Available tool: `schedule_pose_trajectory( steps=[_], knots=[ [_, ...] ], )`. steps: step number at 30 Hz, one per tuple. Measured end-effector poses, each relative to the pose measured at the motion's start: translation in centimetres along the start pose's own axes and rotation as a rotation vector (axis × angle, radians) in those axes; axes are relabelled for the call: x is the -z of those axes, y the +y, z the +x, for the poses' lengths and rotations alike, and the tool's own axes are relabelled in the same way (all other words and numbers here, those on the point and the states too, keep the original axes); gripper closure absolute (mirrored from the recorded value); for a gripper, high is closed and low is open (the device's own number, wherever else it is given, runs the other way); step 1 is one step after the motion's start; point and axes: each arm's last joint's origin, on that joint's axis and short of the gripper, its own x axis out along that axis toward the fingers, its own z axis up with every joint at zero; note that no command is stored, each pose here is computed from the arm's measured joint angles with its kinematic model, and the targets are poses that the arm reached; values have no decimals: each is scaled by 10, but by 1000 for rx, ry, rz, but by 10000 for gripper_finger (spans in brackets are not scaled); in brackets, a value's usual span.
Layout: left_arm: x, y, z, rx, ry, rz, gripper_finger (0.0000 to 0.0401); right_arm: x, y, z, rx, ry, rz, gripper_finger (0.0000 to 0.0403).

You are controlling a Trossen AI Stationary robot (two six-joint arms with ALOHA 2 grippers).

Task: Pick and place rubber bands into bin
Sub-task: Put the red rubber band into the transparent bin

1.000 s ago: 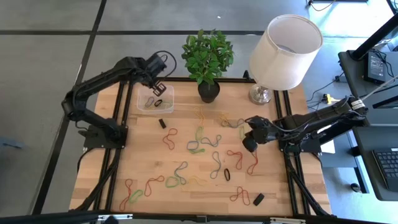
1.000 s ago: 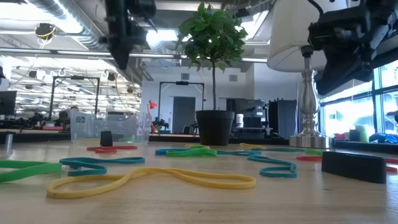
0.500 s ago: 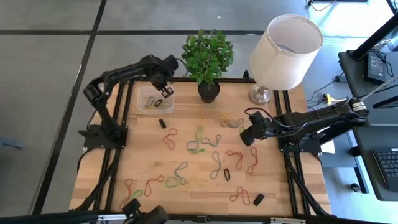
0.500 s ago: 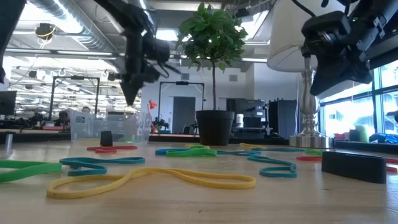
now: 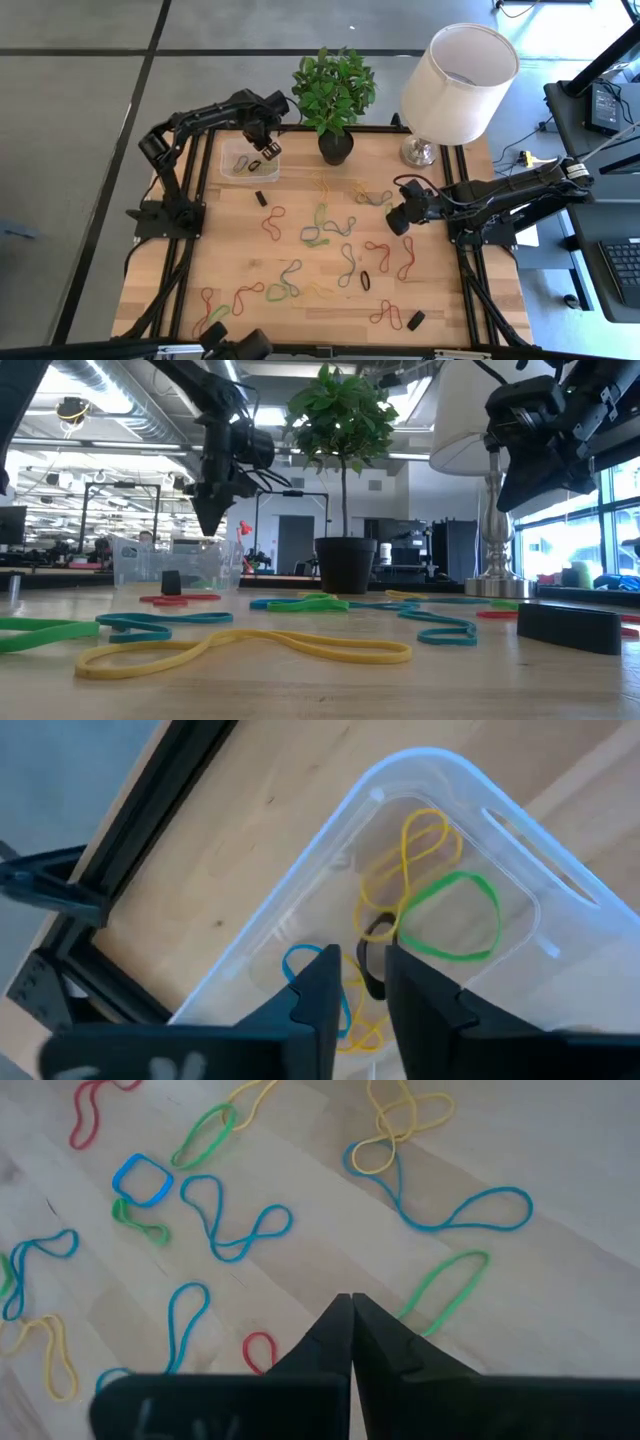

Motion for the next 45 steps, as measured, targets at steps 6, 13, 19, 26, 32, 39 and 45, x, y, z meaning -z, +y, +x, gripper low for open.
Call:
schedule_pose_trajectory(
  steps=[6, 13, 19, 26, 32, 39, 45],
  knots=[
    [16, -5, -32, 63, -76, -56, 300, 0, 0, 0, 2, 2, -72, 395],
    [52, -27, -89, 89, -273, -116, 328, 0, 0, 0, 2, 2, -99, 395],
    [90, -73, -125, 124, -415, -57, 388, 0, 0, -1, -10, 30, -179, 396],
    [128, -142, -136, 152, -529, 89, 400, 1, 1, -16, 33, 135, -247, 401],
    [155, -197, -123, 293, -715, 239, 399, 11, -8, -23, 120, 301, -175, 401],
    [169, -228, -102, 505, -808, 275, 399, 29, -16, -4, 188, 367, -172, 379],
    [173, -232, -99, 550, -793, 218, 399, 45, -24, 21, 245, 425, -186, 324]
  ],
)
